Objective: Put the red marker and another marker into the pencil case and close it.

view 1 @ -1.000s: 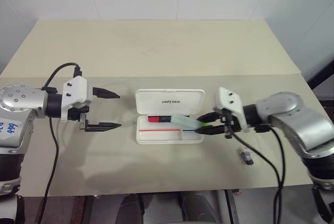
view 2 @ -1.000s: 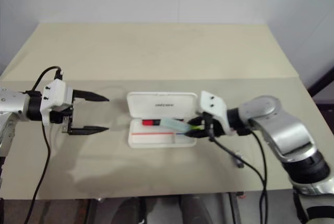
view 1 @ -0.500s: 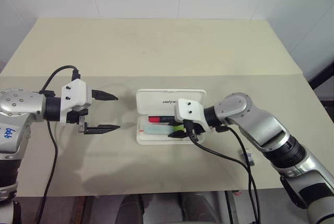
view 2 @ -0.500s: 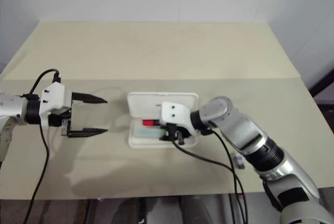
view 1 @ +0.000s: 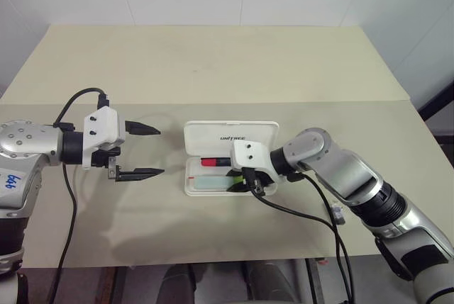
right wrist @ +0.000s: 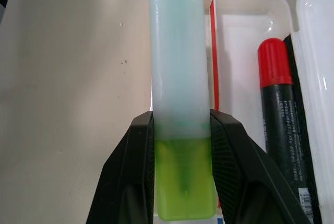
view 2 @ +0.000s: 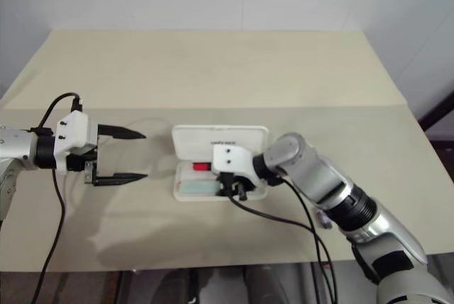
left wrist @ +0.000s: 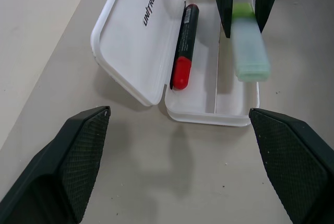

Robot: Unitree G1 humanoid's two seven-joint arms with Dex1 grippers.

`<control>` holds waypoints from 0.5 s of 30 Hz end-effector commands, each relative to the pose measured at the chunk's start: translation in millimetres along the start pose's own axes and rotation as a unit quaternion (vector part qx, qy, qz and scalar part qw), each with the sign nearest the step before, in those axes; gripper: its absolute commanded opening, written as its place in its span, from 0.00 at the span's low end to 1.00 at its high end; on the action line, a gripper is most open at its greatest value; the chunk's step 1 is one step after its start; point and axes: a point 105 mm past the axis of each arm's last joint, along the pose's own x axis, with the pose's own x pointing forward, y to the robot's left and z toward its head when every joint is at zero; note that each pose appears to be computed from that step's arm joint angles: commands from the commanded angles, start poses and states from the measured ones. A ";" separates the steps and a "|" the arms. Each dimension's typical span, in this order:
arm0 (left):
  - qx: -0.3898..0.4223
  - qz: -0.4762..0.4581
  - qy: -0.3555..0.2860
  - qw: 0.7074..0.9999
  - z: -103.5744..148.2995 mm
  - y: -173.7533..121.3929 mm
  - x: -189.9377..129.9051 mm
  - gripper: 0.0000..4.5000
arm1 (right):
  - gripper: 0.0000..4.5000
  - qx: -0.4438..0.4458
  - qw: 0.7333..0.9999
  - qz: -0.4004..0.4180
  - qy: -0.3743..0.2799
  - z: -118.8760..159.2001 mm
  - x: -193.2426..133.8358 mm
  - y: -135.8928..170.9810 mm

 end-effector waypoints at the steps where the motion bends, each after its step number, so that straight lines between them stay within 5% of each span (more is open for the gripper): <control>1: 0.017 0.008 -0.009 1.000 9.9 1.0 -3.5 1.00 | 0.24 -0.022 1.000 -0.003 -0.005 11.8 -1.0 0.9; 12: 0.020 0.011 -0.011 1.000 10.7 2.2 -2.8 1.00 | 0.24 -0.017 1.000 -0.016 -0.019 19.5 2.0 -6.7; 15: 0.021 0.012 -0.011 1.000 10.7 2.6 -2.8 1.00 | 0.47 -0.017 0.999 -0.018 -0.020 19.9 1.3 -8.5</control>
